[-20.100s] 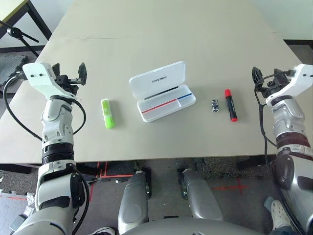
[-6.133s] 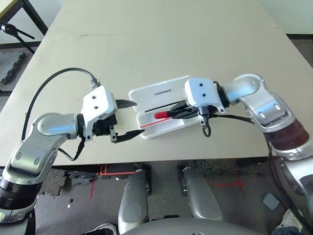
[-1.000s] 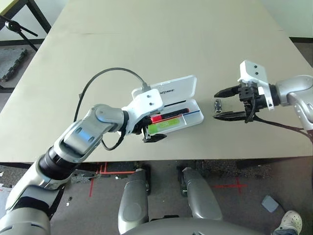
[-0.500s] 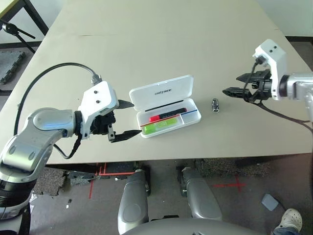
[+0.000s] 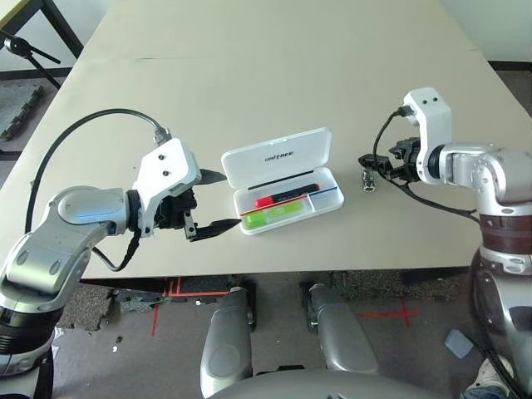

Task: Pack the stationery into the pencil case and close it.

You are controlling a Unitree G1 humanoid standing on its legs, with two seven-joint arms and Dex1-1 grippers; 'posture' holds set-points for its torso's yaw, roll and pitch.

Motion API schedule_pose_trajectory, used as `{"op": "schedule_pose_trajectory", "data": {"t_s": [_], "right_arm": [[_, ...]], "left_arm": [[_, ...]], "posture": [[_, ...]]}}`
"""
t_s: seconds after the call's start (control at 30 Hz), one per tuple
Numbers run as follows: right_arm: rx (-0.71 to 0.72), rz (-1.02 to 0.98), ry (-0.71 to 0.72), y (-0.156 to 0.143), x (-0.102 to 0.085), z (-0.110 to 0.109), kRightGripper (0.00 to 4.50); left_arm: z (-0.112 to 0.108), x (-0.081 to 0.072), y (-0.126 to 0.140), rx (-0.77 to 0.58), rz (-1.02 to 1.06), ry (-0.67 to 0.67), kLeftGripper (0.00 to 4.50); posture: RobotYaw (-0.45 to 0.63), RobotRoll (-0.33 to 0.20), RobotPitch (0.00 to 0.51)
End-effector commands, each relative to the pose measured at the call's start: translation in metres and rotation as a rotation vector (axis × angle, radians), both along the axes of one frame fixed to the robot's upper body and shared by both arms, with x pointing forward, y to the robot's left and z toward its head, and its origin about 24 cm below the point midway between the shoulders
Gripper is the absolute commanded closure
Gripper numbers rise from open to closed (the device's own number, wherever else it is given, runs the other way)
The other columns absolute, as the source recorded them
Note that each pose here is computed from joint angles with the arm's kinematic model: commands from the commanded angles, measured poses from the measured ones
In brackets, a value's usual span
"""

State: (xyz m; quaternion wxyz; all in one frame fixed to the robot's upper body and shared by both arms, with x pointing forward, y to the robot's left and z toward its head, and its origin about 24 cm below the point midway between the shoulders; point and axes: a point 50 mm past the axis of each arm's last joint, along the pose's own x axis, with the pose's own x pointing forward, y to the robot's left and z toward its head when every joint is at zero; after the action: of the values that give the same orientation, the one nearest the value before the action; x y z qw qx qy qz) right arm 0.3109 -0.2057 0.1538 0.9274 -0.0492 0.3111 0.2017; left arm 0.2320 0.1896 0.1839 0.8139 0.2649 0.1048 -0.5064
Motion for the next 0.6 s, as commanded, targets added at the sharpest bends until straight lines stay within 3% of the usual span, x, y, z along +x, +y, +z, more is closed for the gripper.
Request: {"op": "schedule_pose_trajectory", "data": {"t_s": [0.03, 0.13, 0.27, 0.4, 0.53, 0.6], "right_arm": [[-0.022, 0.029, 0.049, 0.006, -0.007, -0.015, 0.00], [-0.049, 0.024, 0.065, 0.002, -0.007, -0.026, 0.00], [-0.062, 0.035, 0.061, 0.000, -0.006, -0.027, 1.29], [-0.078, 0.089, 0.011, -0.004, -0.002, -0.015, 2.80], [-0.149, 0.274, -0.119, -0.013, 0.003, 0.004, 4.13], [-0.180, 0.340, -0.155, -0.018, 0.005, 0.009, 4.18]], "left_arm": [[0.000, -0.002, -0.003, 0.003, -0.013, 0.001, 0.01], [0.001, -0.002, -0.003, 0.007, -0.008, 0.000, 0.01], [0.001, -0.003, -0.002, 0.008, -0.001, -0.002, 0.00], [0.001, -0.003, 0.000, 0.012, 0.009, -0.002, 0.00], [0.002, -0.002, 0.002, 0.015, 0.015, -0.005, 0.00], [0.002, -0.001, 0.002, 0.017, 0.017, -0.007, 0.00]], "posture": [[-0.01, 0.000, 0.245], [0.00, 0.000, 0.245], [0.00, 0.000, 0.245], [0.01, 0.000, 0.245], [0.01, 0.000, 0.245], [0.00, 0.000, 0.242]]}}
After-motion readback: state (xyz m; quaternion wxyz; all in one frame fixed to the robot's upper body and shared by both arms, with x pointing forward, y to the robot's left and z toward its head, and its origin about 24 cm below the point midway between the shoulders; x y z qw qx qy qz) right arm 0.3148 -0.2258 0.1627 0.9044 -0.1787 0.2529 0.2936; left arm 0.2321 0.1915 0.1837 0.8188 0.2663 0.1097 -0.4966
